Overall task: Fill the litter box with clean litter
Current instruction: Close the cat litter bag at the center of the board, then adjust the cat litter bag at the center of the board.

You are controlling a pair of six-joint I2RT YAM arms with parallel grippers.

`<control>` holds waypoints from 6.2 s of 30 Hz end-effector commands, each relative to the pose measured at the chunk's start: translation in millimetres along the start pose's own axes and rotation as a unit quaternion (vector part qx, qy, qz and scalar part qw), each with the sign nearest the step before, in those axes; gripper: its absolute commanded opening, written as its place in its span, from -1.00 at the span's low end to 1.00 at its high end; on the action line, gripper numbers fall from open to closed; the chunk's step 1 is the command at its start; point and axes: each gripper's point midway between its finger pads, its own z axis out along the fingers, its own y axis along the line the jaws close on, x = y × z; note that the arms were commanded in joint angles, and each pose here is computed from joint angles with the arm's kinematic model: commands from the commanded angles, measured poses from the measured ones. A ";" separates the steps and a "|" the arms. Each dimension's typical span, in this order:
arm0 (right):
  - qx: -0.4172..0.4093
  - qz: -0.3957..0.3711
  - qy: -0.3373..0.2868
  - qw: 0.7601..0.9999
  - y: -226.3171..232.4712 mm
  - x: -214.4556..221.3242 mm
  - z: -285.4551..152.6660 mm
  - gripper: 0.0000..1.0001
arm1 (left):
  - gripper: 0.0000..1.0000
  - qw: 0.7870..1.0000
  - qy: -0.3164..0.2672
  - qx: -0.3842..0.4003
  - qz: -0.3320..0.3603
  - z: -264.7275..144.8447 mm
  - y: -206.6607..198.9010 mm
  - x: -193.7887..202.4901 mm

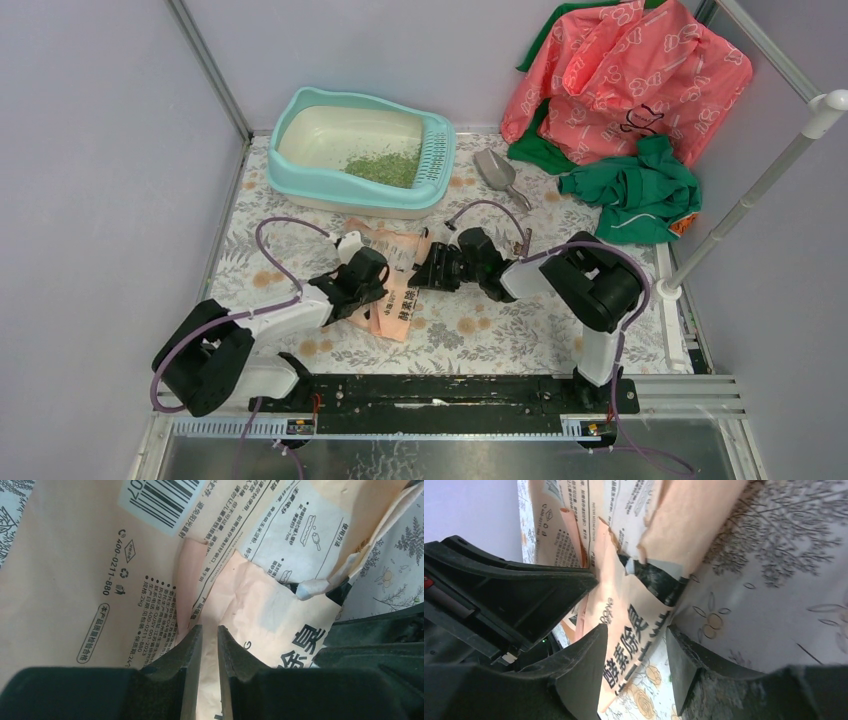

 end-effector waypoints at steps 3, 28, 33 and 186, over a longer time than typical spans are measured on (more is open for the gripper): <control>0.018 0.012 0.025 0.999 -14.1 29.3 21.3 0.09 | -0.51 0.999 0.023 -0.032 0.010 8.9 28.0 16.8; -0.073 0.111 -0.096 0.987 -25.8 -5.0 8.3 -0.25 | -0.51 1.000 0.021 -0.020 -0.001 2.9 30.3 13.8; -0.076 0.110 -0.101 0.986 -21.5 -17.1 14.2 -0.31 | -0.51 1.000 0.021 -0.018 0.000 2.5 29.7 13.5; 0.331 -0.485 -0.039 0.808 198.1 -108.6 -176.4 -1.00 | 0.14 0.992 -0.050 0.102 -0.048 -91.5 -8.2 -57.7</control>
